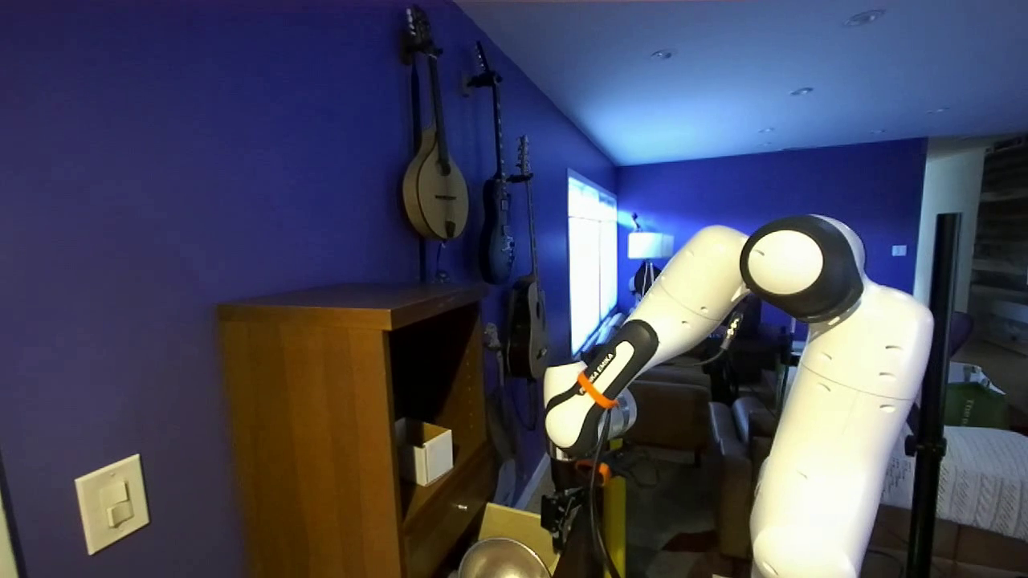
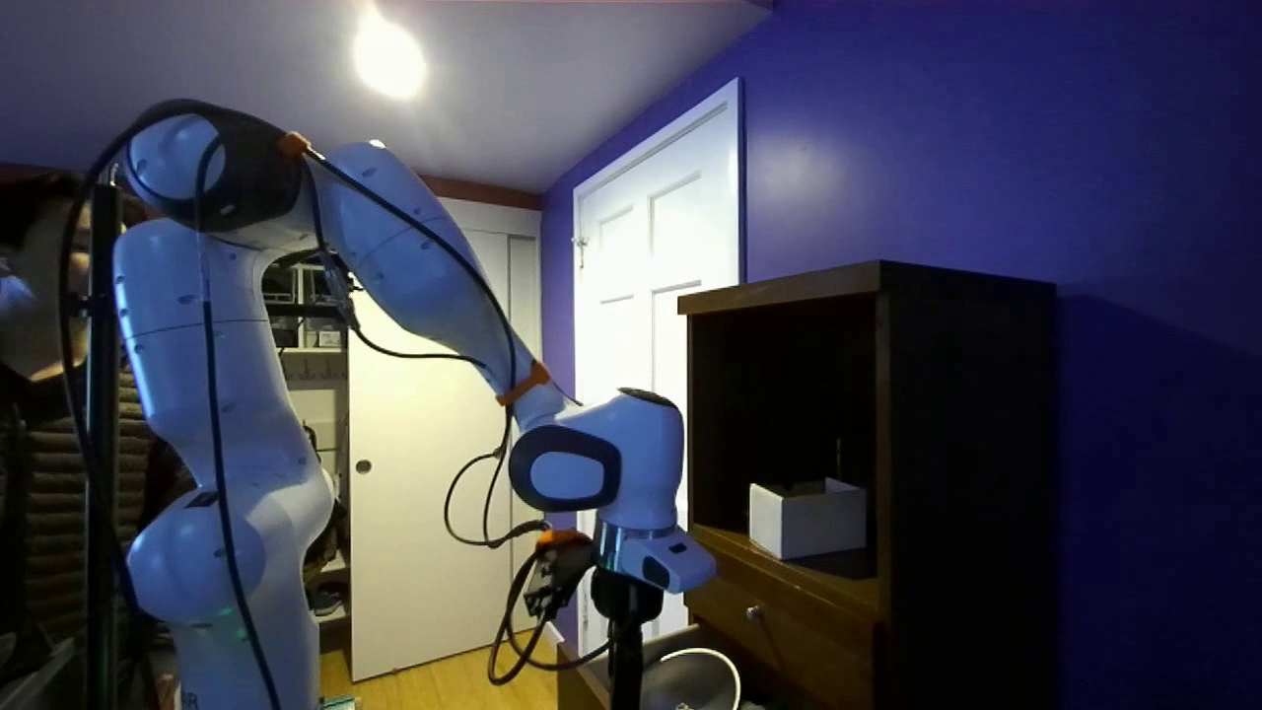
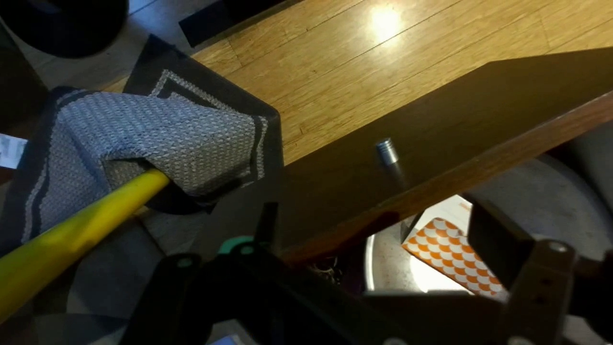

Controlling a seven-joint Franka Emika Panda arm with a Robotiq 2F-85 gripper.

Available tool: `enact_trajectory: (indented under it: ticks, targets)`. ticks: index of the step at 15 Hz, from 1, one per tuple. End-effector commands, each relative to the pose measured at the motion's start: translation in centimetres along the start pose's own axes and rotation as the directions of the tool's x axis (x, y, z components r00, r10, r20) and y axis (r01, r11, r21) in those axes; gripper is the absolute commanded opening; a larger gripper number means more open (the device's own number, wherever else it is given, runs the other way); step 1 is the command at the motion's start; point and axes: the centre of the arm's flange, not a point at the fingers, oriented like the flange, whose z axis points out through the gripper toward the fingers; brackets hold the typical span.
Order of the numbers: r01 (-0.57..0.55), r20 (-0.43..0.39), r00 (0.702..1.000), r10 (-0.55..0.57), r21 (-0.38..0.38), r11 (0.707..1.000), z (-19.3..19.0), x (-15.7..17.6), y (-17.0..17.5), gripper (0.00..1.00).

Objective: Put the white paper on top of the shelf

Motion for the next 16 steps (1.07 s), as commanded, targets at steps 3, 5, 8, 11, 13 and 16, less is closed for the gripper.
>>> enact_trajectory:
  ticks: [3, 5, 8, 11, 13, 16]
  targets:
    - [0.086, -0.022, 0.996, -0.084, 0.142, 0.986, 5.5, -1.3, -8.3, 1.0]
    - [0.135, -0.064, 0.99, -0.127, 0.145, 0.98, 7.3, -0.8, -11.1, 1.0]
    - [0.239, -0.178, 0.959, -0.222, 0.078, 0.968, 8.5, -0.1, -13.6, 1.0]
    - [0.346, -0.286, 0.9, -0.329, 0.009, 0.938, 7.2, 0.7, -15.2, 1.0]
    - [0.393, -0.333, 0.86, -0.388, -0.054, 0.918, 7.5, 1.7, -15.4, 1.0]
    - [0.414, -0.332, 0.842, -0.426, -0.109, 0.904, 8.3, 3.0, -14.7, 1.0]
